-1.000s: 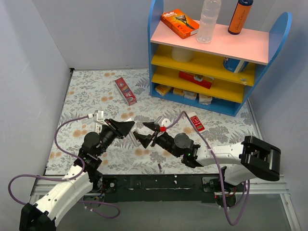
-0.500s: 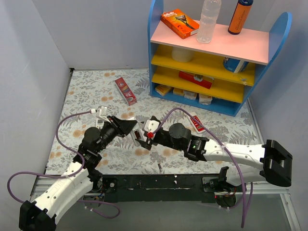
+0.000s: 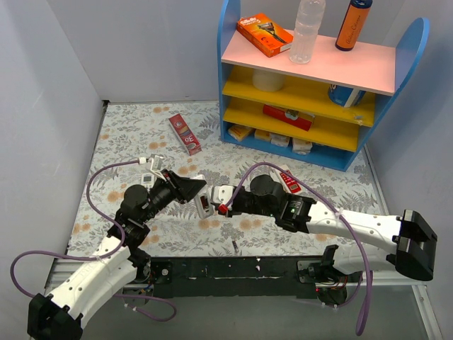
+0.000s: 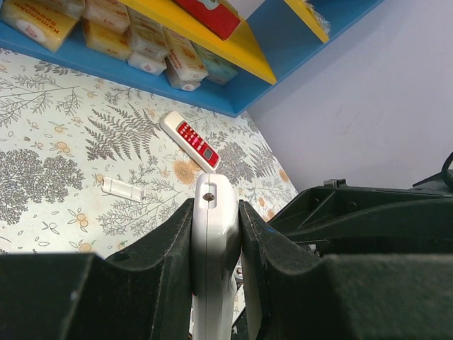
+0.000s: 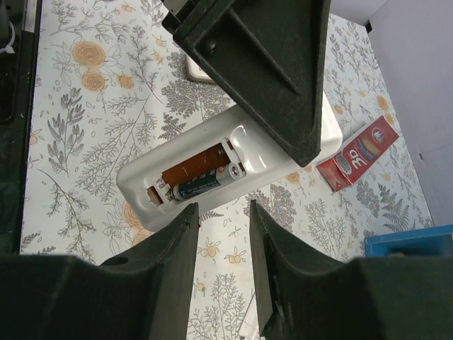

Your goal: Load the batteries into the remote control

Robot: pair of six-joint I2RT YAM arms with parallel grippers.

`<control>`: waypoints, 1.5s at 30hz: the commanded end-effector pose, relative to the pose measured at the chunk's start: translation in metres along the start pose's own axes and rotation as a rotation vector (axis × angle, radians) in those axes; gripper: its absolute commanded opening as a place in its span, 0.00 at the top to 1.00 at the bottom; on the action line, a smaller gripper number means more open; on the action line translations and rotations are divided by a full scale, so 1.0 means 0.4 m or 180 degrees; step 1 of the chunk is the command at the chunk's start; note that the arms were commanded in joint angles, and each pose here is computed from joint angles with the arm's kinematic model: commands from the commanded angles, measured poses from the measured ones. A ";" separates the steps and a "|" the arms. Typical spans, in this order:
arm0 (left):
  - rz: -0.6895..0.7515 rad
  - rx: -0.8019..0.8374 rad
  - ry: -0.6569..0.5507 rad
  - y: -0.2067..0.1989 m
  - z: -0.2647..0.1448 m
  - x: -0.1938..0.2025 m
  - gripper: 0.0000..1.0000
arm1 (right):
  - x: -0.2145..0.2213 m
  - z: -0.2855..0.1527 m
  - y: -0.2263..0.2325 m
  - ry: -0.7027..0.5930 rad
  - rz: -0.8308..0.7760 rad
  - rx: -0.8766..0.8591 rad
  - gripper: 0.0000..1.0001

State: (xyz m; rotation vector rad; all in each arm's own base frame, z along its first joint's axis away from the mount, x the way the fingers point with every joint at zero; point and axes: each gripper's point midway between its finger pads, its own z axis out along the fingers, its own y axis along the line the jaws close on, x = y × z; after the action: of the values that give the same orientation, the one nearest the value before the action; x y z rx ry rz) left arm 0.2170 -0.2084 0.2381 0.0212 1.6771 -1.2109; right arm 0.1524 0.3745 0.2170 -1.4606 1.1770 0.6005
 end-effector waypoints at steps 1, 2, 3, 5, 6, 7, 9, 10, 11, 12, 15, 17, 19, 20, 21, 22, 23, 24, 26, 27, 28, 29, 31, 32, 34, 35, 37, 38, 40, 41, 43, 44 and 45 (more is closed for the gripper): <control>0.0115 0.0222 -0.0006 -0.051 0.004 -0.027 1.00 | -0.097 -0.016 -0.033 -0.0300 -0.0153 0.0001 0.60; 0.0121 0.0232 -0.0003 -0.053 0.004 -0.027 1.00 | -0.101 -0.016 -0.034 -0.0316 -0.0165 -0.0007 0.61; 0.0123 0.0242 0.0001 -0.054 0.004 -0.027 1.00 | -0.108 -0.016 -0.033 -0.0343 -0.0169 -0.0025 0.62; 0.0121 0.0264 0.0035 -0.056 0.006 -0.023 1.00 | -0.116 -0.015 -0.035 -0.0373 -0.0184 -0.0029 0.65; 0.0117 0.0261 0.0051 -0.055 0.007 -0.020 1.00 | -0.122 -0.014 -0.037 -0.0384 -0.0186 -0.0029 0.67; 0.0117 0.0261 0.0052 -0.055 0.007 -0.020 1.00 | -0.119 -0.010 -0.035 -0.0368 -0.0187 -0.0049 0.68; 0.0122 0.0278 0.0048 -0.058 0.007 -0.021 1.00 | -0.125 -0.007 -0.035 -0.0382 -0.0193 -0.0074 0.69; 0.0117 0.0281 0.0052 -0.058 0.007 -0.021 1.00 | -0.122 -0.003 -0.033 -0.0368 -0.0190 -0.0088 0.69; 0.0122 0.0298 0.0049 -0.062 0.007 -0.023 1.00 | -0.120 -0.002 -0.030 -0.0359 -0.0186 -0.0110 0.70; 0.0128 0.0297 0.0042 -0.063 0.006 -0.025 1.00 | -0.124 -0.001 -0.028 -0.0373 -0.0188 -0.0125 0.70; 0.0130 0.0295 0.0052 -0.063 0.005 -0.024 1.00 | -0.127 0.003 -0.023 -0.0384 -0.0182 -0.0175 0.72; 0.0135 0.0311 0.0048 -0.067 0.005 -0.025 1.00 | -0.127 0.006 -0.021 -0.0383 -0.0181 -0.0192 0.73; 0.0135 0.0315 0.0052 -0.067 0.005 -0.025 1.00 | -0.121 0.010 -0.020 -0.0355 -0.0168 -0.0209 0.74; 0.0130 0.0318 0.0055 -0.068 0.005 -0.024 1.00 | -0.121 0.012 -0.019 -0.0349 -0.0166 -0.0218 0.75; 0.0132 0.0321 0.0052 -0.069 0.004 -0.025 1.00 | -0.113 0.015 -0.015 -0.0316 -0.0153 -0.0238 0.75; 0.0124 0.0318 0.0062 -0.067 0.004 -0.023 1.00 | -0.112 0.015 -0.015 -0.0307 -0.0146 -0.0243 0.76; 0.0130 0.0331 0.0049 -0.071 0.003 -0.026 1.00 | -0.111 0.017 -0.012 -0.0303 -0.0140 -0.0256 0.76; 0.0127 0.0321 0.0052 -0.068 0.004 -0.024 1.00 | -0.104 0.019 -0.012 -0.0280 -0.0135 -0.0253 0.76; 0.0132 0.0334 0.0046 -0.072 0.003 -0.027 1.00 | -0.103 0.022 -0.012 -0.0272 -0.0124 -0.0252 0.77; 0.0132 0.0338 0.0049 -0.072 0.003 -0.027 1.00 | -0.100 0.024 -0.011 -0.0262 -0.0117 -0.0252 0.77; 0.0137 0.0345 0.0056 -0.073 0.003 -0.026 1.00 | -0.097 0.025 -0.010 -0.0253 -0.0110 -0.0257 0.77; 0.0140 0.0348 0.0046 -0.075 0.003 -0.028 1.00 | -0.096 0.026 -0.011 -0.0248 -0.0105 -0.0249 0.78; 0.0145 0.0364 0.0042 -0.078 0.002 -0.029 1.00 | -0.090 0.030 -0.008 -0.0227 -0.0100 -0.0261 0.78; 0.0145 0.0370 0.0029 -0.080 0.001 -0.031 1.00 | -0.087 0.030 -0.010 -0.0210 -0.0097 -0.0249 0.78; 0.0147 0.0377 0.0029 -0.081 0.000 -0.031 1.00 | -0.081 0.033 -0.008 -0.0191 -0.0088 -0.0254 0.79; 0.0147 0.0387 0.0020 -0.083 -0.001 -0.033 1.00 | -0.078 0.035 -0.006 -0.0181 -0.0085 -0.0265 0.81; 0.0148 0.0403 0.0010 -0.087 -0.002 -0.036 1.00 | -0.077 0.035 -0.004 -0.0177 -0.0078 -0.0279 0.82; 0.0150 0.0416 -0.0003 -0.090 -0.004 -0.038 1.00 | -0.073 0.037 -0.003 -0.0161 -0.0073 -0.0288 0.82; 0.0144 0.0431 -0.0025 -0.094 -0.005 -0.042 1.00 | -0.068 0.039 -0.001 -0.0136 -0.0066 -0.0302 0.82; 0.0135 0.0448 -0.0028 -0.097 -0.007 -0.041 1.00 | -0.064 0.040 0.004 -0.0118 -0.0060 -0.0329 0.82; 0.0136 0.0484 -0.0056 -0.104 -0.010 -0.046 1.00 | -0.057 0.045 0.007 -0.0091 -0.0048 -0.0350 0.83; 0.0136 0.0503 -0.0075 -0.108 -0.012 -0.050 1.00 | -0.051 0.047 0.011 -0.0065 -0.0046 -0.0370 0.85; 0.0133 0.0516 -0.0088 -0.111 -0.013 -0.052 1.00 | -0.044 0.049 0.015 -0.0034 -0.0032 -0.0393 0.86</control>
State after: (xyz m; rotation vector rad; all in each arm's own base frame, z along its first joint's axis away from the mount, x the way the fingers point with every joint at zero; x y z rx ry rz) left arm 0.2071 -0.2164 0.2400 0.1024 1.6877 -1.2549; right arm 0.1439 0.3949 0.2261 -1.5454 1.1197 0.6707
